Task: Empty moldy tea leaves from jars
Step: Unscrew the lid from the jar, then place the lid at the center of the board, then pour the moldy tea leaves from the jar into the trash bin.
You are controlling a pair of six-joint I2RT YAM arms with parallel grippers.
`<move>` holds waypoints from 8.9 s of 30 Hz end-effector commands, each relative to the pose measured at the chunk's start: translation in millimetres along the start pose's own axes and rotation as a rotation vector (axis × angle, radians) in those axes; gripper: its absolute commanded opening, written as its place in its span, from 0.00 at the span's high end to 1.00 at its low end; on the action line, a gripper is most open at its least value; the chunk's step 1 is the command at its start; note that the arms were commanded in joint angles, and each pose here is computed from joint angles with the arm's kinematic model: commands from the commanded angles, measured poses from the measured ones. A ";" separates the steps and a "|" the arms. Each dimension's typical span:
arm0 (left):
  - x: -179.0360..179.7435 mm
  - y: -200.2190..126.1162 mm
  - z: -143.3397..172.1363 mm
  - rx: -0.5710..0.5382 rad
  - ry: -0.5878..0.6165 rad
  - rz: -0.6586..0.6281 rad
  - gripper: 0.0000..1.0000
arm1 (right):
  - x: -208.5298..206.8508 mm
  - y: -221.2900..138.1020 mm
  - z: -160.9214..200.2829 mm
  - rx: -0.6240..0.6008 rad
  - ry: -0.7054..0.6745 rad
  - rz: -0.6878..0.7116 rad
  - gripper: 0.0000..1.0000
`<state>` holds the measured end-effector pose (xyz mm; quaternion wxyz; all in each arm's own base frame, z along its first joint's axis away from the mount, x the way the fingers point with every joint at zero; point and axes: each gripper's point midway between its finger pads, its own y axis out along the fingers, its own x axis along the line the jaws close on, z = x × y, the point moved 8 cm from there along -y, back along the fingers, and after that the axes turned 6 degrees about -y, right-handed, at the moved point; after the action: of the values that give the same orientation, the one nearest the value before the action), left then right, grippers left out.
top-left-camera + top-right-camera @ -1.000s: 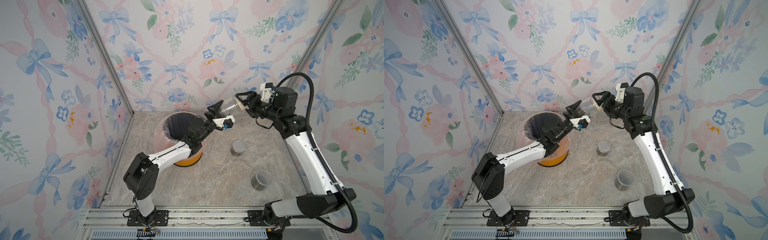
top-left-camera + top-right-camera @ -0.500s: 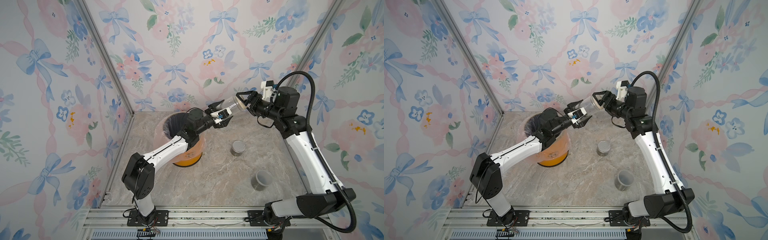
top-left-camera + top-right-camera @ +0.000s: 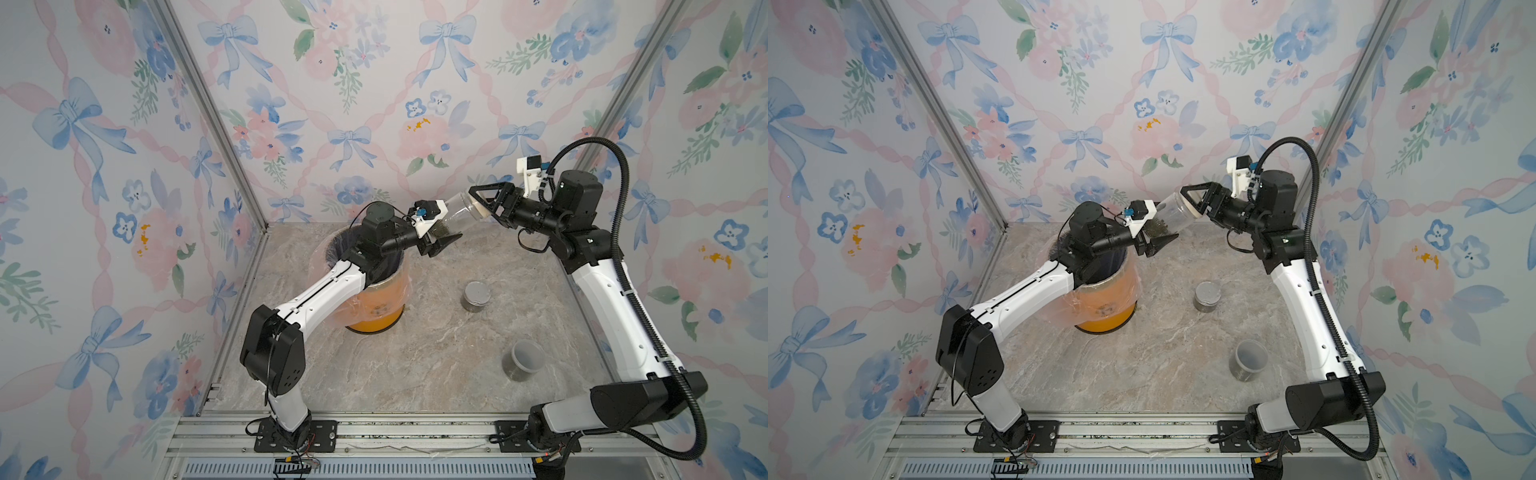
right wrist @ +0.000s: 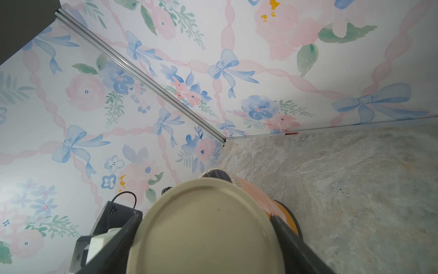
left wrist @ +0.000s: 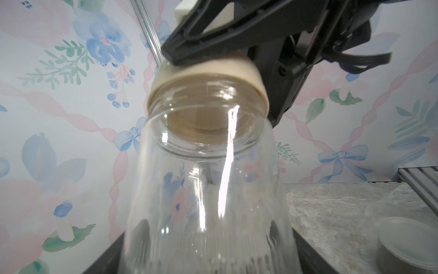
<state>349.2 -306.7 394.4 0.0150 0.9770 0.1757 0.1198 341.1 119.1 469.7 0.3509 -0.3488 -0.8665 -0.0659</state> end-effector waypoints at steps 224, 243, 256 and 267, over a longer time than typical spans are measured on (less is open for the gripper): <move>-60.2 -141.1 -54.2 -0.653 0.185 -0.467 0.02 | 149.9 72.5 51.2 0.047 0.121 -0.415 1.00; -36.5 -118.3 -57.7 -0.775 0.192 -0.427 0.03 | 145.5 77.5 44.4 0.087 0.145 -0.425 1.00; -33.8 -114.4 -55.0 -0.774 0.199 -0.424 0.47 | 141.2 84.1 47.9 0.107 0.150 -0.428 1.00; -42.9 -123.8 -54.1 -0.753 0.249 -0.424 0.70 | 135.2 94.4 54.1 0.117 0.137 -0.415 0.83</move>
<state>271.5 -213.9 418.3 0.3573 0.8342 0.3341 0.2547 307.5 282.0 491.2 0.4311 -0.1696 -0.8805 -0.1004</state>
